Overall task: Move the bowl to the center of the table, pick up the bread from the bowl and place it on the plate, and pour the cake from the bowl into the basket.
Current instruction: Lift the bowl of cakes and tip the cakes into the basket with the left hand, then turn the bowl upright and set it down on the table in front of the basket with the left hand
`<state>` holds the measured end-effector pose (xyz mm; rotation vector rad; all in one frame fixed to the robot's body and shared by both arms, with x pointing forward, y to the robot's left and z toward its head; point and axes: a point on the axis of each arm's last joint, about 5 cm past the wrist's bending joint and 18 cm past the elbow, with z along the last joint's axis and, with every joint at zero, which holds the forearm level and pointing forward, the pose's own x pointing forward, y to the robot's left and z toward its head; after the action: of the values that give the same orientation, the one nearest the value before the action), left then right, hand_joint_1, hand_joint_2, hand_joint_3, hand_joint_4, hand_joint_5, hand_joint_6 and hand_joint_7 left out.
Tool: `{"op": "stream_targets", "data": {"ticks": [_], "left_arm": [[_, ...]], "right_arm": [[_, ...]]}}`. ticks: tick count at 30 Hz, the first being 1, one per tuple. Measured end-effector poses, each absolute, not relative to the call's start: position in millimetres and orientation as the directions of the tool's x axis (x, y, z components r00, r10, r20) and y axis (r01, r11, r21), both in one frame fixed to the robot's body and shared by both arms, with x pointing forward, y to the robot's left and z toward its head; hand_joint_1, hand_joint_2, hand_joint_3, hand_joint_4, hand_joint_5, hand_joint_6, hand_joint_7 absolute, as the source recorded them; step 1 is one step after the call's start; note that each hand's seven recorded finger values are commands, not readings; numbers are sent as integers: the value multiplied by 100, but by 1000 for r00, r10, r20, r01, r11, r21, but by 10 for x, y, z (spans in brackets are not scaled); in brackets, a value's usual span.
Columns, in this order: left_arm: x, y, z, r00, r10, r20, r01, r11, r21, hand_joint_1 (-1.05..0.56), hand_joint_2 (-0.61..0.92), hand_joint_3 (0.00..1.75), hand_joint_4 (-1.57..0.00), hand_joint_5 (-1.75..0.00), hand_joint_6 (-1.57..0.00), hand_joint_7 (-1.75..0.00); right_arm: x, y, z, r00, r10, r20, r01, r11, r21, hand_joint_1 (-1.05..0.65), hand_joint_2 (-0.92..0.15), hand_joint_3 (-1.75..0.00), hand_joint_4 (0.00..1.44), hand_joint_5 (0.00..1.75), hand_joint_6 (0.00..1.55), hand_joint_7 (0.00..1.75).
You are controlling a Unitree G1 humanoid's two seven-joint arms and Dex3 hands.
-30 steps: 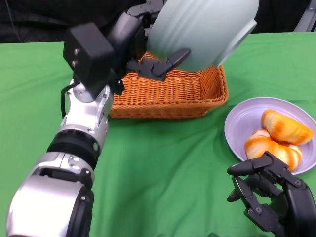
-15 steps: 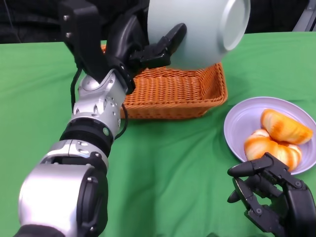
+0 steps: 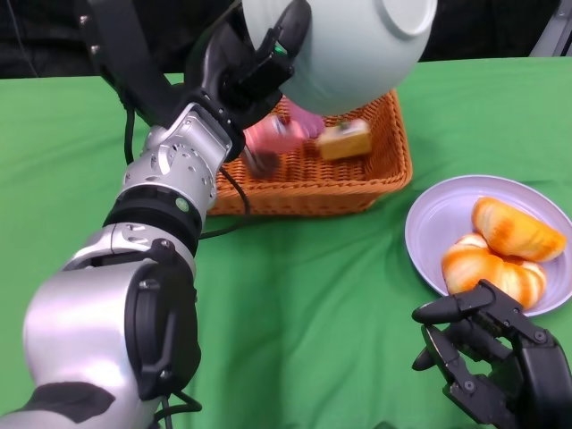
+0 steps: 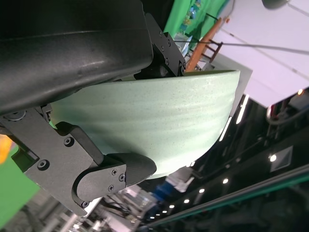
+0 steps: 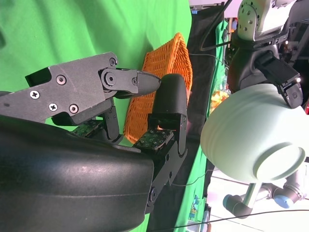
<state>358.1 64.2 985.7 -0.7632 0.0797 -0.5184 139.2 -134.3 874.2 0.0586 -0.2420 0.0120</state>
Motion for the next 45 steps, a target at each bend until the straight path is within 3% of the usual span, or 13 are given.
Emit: {"op": "stream_targets", "data": {"ticks": [16, 20, 26, 29, 35, 38, 41, 45], "left_arm": [[3556, 572, 9811, 906, -423, -1, 253, 543, -801, -15, 59, 121, -85, -175, -62, -175], [3554, 575, 9801, 905, -426, -11, 233, 517, -823, -15, 59, 117, -83, -175, -61, -172], [3550, 580, 9786, 901, -434, -20, 200, 455, -868, -17, 67, 101, -86, -175, -70, -154], [3553, 584, 9790, 900, -434, -20, 205, 465, -861, -15, 62, 109, -87, -175, -70, -161], [3598, 680, 9877, 891, -450, 62, 355, 604, -714, -10, 67, 111, -79, -175, -62, -169], [3631, 774, 9942, 869, -474, 140, 445, 628, -638, -14, 64, 109, -80, -175, -69, -164], [3666, 885, 10041, 841, -504, 200, 531, 692, -489, -16, 54, 118, -82, -175, -75, -162], [3696, 1018, 10190, 786, -543, 296, 617, 723, -311, -18, 47, 124, -80, -175, -71, -167]], "right_arm": [[1361, -1352, 8724, 974, 5, 227, -18, 998, 57, -11, -83, -50, 69, 147, 65, 120], [1361, -1356, 8723, 974, 5, 227, -18, 998, 56, -12, -83, -50, 69, 147, 64, 120], [1361, -1362, 8724, 974, 7, 228, -20, 998, 53, -13, -83, -50, 69, 147, 64, 120], [1361, -1362, 8724, 973, 9, 229, -21, 998, 53, -13, -83, -50, 70, 147, 64, 120], [1360, -1358, 8724, 973, 10, 229, -23, 998, 54, -12, -84, -50, 69, 147, 64, 120], [1360, -1355, 8724, 973, 12, 230, -25, 998, 55, -13, -84, -50, 69, 147, 64, 121], [1360, -1354, 8725, 973, 12, 231, -26, 998, 58, -12, -85, -50, 69, 147, 64, 120], [1363, -1356, 8726, 973, 11, 232, -26, 998, 65, -13, -85, -48, 69, 148, 63, 120]]}}
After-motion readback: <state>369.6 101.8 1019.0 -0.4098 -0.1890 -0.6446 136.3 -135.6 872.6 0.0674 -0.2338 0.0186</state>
